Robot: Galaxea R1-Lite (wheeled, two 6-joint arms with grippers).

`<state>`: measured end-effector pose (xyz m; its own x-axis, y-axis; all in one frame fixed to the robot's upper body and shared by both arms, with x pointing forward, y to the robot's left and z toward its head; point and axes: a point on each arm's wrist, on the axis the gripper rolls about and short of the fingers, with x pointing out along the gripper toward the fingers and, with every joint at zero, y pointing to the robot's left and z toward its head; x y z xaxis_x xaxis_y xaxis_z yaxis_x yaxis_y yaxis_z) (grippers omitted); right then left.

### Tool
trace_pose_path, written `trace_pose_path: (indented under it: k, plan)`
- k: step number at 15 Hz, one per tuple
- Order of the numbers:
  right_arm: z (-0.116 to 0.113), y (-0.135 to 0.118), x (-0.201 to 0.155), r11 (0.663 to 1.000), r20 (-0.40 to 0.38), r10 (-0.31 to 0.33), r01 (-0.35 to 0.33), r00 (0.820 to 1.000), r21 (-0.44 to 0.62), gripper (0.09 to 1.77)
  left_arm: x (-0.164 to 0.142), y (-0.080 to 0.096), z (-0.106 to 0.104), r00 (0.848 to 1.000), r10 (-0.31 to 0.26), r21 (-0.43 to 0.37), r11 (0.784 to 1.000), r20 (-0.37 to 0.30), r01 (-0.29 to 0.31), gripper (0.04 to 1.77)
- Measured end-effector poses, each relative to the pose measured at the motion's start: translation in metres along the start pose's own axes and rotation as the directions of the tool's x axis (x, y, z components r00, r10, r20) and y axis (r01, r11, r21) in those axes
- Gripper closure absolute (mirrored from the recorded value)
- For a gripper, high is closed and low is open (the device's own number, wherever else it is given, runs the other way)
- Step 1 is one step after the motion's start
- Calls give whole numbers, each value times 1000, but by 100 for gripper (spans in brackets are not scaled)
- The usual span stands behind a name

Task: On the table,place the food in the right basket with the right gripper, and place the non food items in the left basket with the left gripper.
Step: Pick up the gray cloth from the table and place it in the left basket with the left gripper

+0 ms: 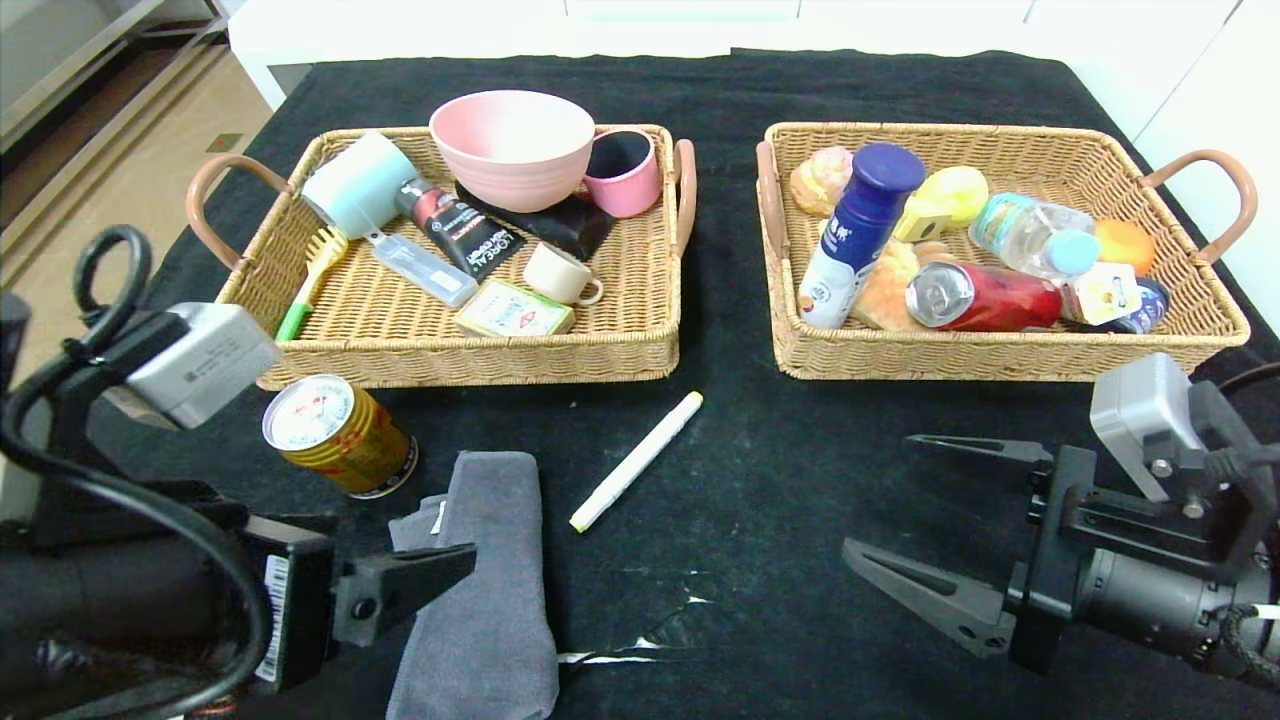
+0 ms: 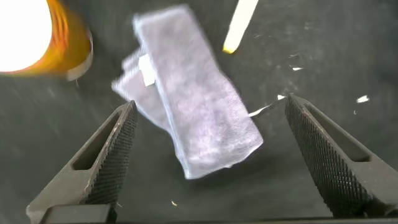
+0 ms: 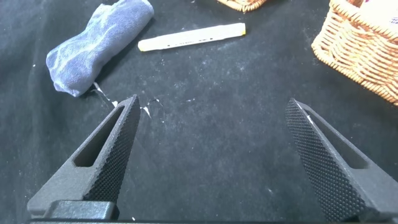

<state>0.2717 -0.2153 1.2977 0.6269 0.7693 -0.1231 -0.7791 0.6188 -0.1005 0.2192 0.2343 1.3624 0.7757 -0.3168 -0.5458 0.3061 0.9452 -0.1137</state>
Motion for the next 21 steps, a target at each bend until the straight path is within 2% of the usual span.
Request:
trace_pose_path:
  k: [4,7,12,21]
  plan:
    - [-1,0,0,1000,-3,0,0,1000,2,16,23,-8,3,994,46,-35,998,-103,-50,9]
    - [0,0,0,1000,-2,1,-1,1000,1,16,38,-13,0,981,93,-22,995,-172,-98,9]
    - [1,0,0,1000,3,0,0,1000,-1,16,57,-18,-6,966,117,9,993,-230,-118,9]
    - [0,0,0,1000,0,0,0,1000,1,16,77,-20,-13,945,163,37,987,-283,-159,9]
